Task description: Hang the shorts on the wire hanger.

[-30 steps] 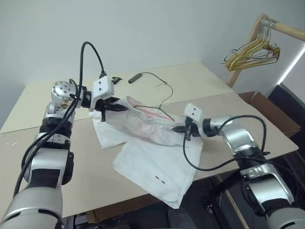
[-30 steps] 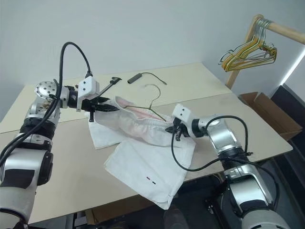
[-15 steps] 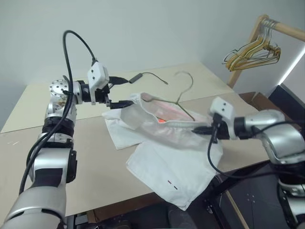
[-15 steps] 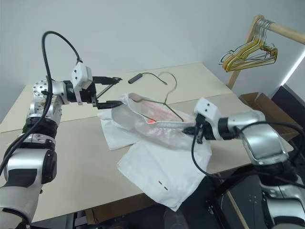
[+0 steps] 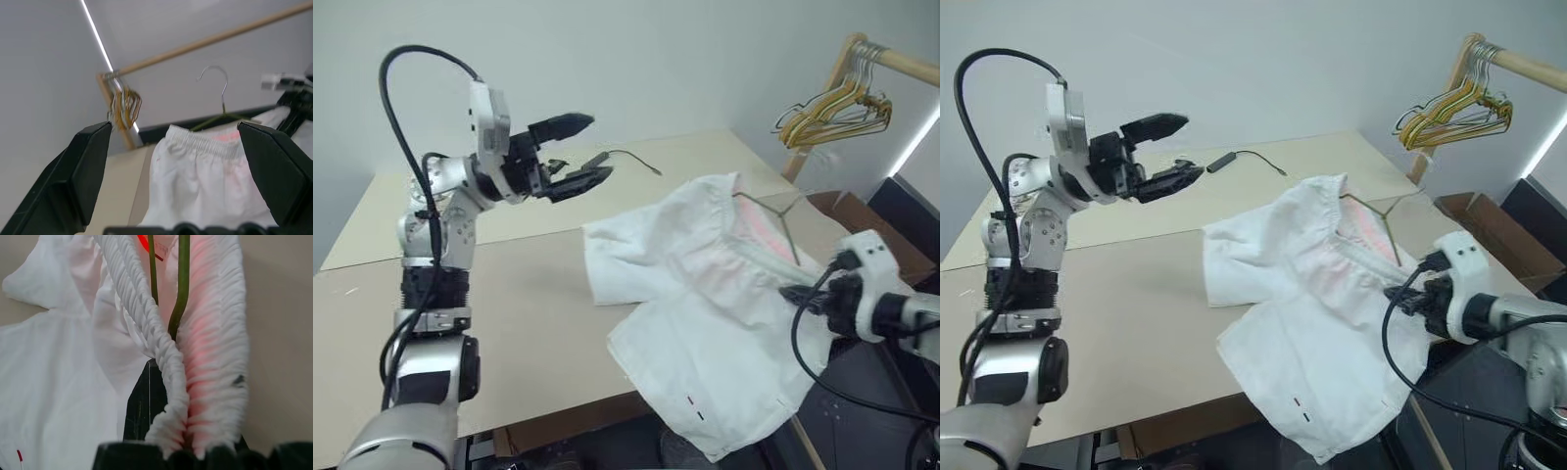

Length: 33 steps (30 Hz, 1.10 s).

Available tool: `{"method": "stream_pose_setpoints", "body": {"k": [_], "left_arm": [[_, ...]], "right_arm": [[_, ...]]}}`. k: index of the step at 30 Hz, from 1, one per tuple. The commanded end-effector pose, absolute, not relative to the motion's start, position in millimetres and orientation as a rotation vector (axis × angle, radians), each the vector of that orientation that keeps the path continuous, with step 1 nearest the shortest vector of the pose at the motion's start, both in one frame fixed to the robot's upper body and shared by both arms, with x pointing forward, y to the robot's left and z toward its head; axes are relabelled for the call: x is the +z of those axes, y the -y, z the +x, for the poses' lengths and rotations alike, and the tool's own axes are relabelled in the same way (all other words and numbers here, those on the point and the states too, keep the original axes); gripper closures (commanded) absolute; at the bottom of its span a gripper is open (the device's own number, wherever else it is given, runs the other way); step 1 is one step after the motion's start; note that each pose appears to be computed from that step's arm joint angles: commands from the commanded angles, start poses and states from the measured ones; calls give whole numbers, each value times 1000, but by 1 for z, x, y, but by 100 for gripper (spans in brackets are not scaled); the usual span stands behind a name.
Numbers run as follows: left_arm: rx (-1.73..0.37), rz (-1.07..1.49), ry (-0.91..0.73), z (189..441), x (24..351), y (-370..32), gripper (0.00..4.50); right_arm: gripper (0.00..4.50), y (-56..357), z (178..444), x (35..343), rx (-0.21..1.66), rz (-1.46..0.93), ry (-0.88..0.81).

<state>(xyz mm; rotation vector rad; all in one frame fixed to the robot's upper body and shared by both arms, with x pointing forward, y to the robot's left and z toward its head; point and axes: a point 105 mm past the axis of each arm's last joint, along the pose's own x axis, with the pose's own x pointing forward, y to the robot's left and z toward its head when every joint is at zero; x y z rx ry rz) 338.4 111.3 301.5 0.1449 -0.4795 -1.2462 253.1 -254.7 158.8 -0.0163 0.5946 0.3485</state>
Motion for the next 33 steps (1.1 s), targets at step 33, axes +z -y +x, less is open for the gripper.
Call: {"method": "stream_pose_setpoints", "body": {"k": [33], "left_arm": [[-1241, -157, 485, 300, 340, -93, 2]], "right_arm": [[450, 419, 292, 265, -715, 362, -346]]}}
